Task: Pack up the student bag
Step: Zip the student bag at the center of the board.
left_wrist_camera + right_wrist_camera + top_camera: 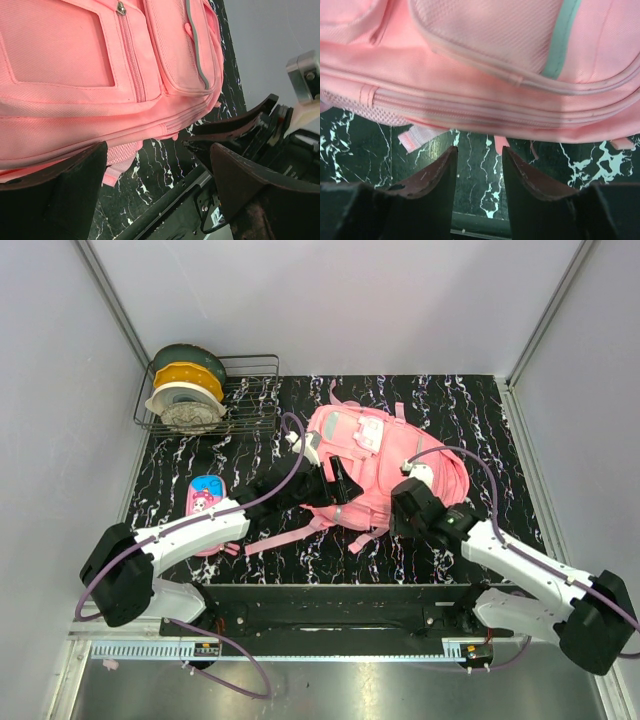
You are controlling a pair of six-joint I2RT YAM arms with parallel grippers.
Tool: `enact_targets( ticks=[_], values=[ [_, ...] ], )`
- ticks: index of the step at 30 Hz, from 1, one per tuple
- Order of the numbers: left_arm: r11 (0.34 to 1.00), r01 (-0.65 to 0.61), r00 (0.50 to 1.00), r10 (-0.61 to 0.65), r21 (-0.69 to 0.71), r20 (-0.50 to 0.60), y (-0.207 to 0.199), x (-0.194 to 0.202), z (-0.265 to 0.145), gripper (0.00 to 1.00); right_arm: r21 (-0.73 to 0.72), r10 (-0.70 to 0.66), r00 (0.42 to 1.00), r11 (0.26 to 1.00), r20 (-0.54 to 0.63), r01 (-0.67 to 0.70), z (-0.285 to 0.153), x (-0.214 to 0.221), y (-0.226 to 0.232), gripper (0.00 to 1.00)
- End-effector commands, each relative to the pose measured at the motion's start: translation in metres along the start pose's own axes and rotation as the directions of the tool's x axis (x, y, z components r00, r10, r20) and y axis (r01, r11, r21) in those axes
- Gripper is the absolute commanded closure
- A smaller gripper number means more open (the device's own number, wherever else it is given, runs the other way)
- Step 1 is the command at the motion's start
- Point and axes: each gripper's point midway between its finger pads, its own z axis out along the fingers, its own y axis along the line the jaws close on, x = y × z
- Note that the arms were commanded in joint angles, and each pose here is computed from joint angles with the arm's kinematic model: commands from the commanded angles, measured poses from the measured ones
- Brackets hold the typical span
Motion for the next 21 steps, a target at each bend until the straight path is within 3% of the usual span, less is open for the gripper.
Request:
enact_targets(
  ticks=[1, 10, 21],
  values=[
    [0.999, -0.014, 0.996, 0.010, 0.052, 0.086, -0.020, -0.026, -0.011, 0.12, 0.121, -0.051, 0.998, 0.992, 0.043, 0.045, -0.006, -0.004, -0.006, 0.53],
    [0.999, -0.012, 0.996, 0.008, 0.047, 0.087, -0.015, -0.022, -0.016, 0.12, 0.180, -0.130, 0.990, 0.976, 0.052, 0.119, 0.006, 0.000, 0.004, 0.52],
    [0.999, -0.014, 0.995, 0.009, 0.046, 0.095, -0.014, -0.022, -0.021, 0.12, 0.368, -0.243, 0.969, 0.897, -0.049, 0.244, 0.025, 0.000, -0.006, 0.55]
  ],
)
